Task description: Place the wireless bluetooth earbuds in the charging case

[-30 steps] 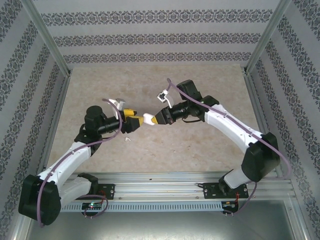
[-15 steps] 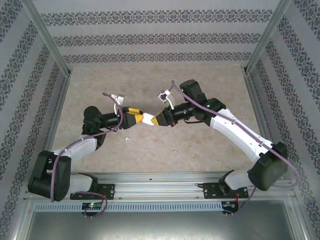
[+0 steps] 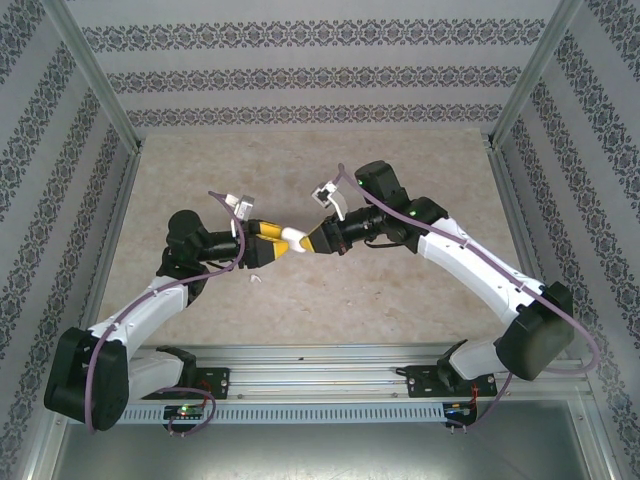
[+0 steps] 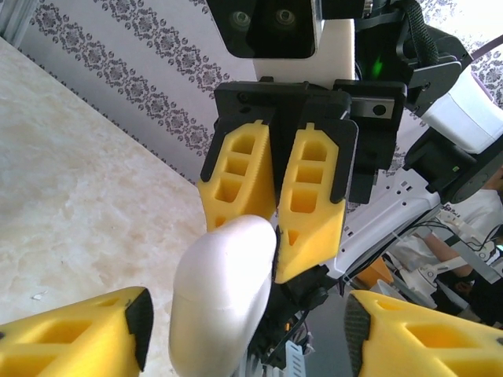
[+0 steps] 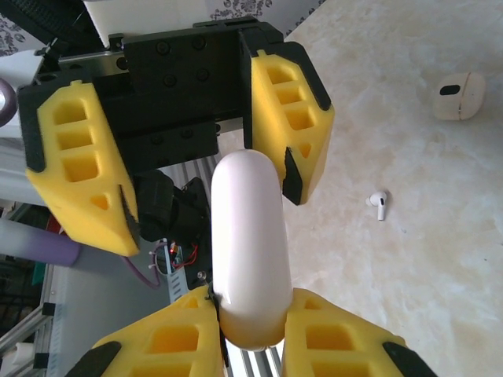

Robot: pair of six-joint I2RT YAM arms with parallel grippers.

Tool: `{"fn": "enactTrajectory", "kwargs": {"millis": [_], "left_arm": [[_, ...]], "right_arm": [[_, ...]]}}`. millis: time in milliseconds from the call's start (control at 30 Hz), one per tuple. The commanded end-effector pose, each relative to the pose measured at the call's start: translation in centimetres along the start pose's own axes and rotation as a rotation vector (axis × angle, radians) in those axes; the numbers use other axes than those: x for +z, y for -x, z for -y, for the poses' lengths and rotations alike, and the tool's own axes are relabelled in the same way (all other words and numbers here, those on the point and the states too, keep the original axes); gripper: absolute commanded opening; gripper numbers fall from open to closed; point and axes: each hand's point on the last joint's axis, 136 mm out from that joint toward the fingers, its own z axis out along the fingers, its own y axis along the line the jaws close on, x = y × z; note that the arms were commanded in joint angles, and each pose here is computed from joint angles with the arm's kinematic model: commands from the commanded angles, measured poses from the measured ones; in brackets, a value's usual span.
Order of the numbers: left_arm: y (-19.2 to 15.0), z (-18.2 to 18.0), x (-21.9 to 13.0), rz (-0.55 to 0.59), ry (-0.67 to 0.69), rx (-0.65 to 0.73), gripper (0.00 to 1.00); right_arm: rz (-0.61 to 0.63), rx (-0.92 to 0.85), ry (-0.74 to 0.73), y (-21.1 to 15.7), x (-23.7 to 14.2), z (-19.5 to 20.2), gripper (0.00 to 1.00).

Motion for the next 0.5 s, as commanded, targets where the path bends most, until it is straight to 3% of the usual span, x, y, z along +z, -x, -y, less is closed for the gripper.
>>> {"fn": "enactTrajectory", "kwargs": {"millis": [0, 300, 467], "left_arm": [[0.3, 1.1, 0.4, -0.017, -0.046, 0.036, 0.62], [-0.8, 0.8, 0.3, -0.041, -0.016, 0.030, 0.58], [-1.0, 0.7, 0.2, -0.051, -0.007, 0.027, 0.47]], "right_arm": [[0.012, -0.036, 0.044, 0.8, 0.4, -1.1, 0.02], [0.028, -0.049, 0.032, 1.4, 0.2, -1.2, 0.02], [0.027, -0.046, 0.053, 1.5, 0.3, -1.6, 0.02]]}}
